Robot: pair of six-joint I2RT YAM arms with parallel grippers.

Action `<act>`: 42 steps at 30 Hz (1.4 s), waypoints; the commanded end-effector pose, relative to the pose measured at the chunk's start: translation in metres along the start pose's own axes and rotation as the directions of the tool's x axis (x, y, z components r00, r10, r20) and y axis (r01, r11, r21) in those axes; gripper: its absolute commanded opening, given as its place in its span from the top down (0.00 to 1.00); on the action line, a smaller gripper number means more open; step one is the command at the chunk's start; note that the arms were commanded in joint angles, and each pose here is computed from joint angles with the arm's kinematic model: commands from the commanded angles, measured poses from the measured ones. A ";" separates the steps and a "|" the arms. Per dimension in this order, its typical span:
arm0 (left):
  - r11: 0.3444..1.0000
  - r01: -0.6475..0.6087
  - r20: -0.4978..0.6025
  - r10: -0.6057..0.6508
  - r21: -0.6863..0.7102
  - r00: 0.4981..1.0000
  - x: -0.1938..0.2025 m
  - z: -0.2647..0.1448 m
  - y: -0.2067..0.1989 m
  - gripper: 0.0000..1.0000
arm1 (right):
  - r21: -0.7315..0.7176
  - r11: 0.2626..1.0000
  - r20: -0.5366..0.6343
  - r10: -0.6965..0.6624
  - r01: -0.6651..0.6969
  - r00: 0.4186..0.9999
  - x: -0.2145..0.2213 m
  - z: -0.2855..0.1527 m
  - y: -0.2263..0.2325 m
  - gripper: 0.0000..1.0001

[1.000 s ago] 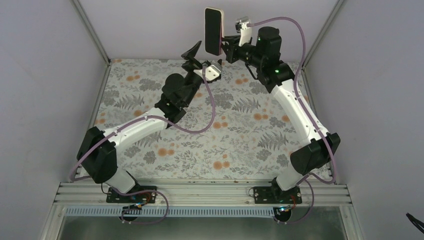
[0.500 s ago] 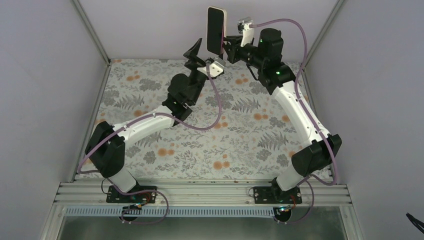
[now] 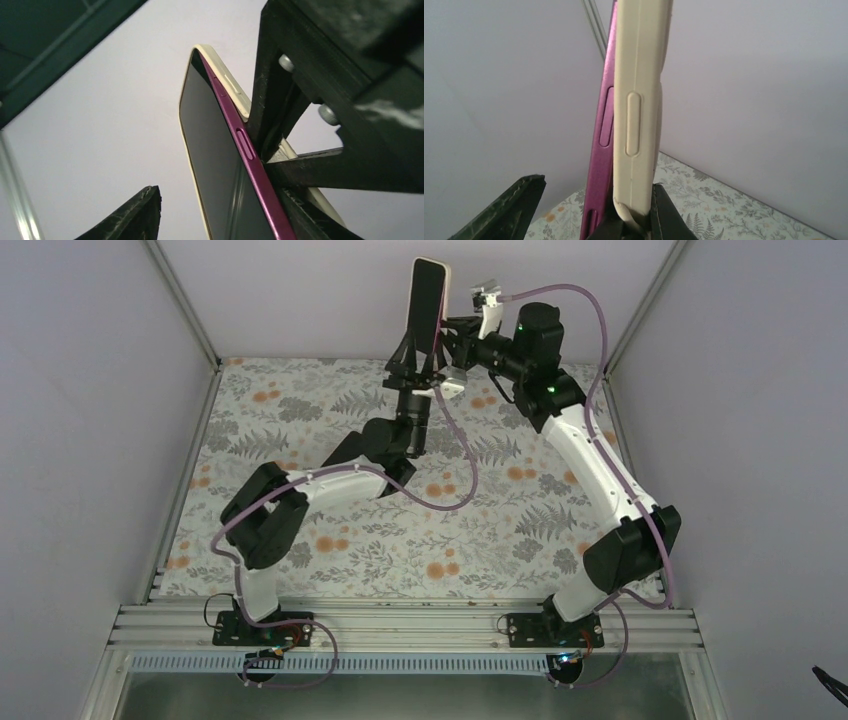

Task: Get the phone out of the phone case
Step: Remove the phone case from the phone.

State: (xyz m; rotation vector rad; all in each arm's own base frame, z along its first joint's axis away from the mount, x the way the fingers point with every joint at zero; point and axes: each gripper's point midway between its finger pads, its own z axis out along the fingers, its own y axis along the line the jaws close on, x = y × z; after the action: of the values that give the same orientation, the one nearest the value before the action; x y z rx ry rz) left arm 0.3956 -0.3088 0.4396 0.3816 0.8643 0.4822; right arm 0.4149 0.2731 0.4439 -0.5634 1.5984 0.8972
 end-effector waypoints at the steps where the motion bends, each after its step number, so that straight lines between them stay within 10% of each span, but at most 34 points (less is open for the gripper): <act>1: 0.949 0.045 0.030 -0.038 -0.311 0.999 -0.016 0.008 0.072 0.45 | -0.201 0.979 -0.080 0.018 -0.034 0.997 0.016 -0.008 0.040 0.97; 29: 0.960 0.106 -0.027 -0.117 -0.259 0.993 -0.005 -0.002 0.041 0.98 | -0.256 0.967 -0.060 -0.024 0.008 0.998 0.008 -0.028 0.054 0.97; 42: 0.993 0.091 -0.023 -0.093 -0.079 0.995 -0.026 -0.037 0.039 0.98 | 0.276 0.938 -0.148 -0.176 0.211 0.973 0.029 -0.038 -0.057 0.97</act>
State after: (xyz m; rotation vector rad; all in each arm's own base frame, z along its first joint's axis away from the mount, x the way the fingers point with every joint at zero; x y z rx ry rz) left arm 0.3734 -0.3184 0.4124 0.3578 0.9105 0.5112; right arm 0.3996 0.2650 0.4167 -0.6210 1.6798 0.8362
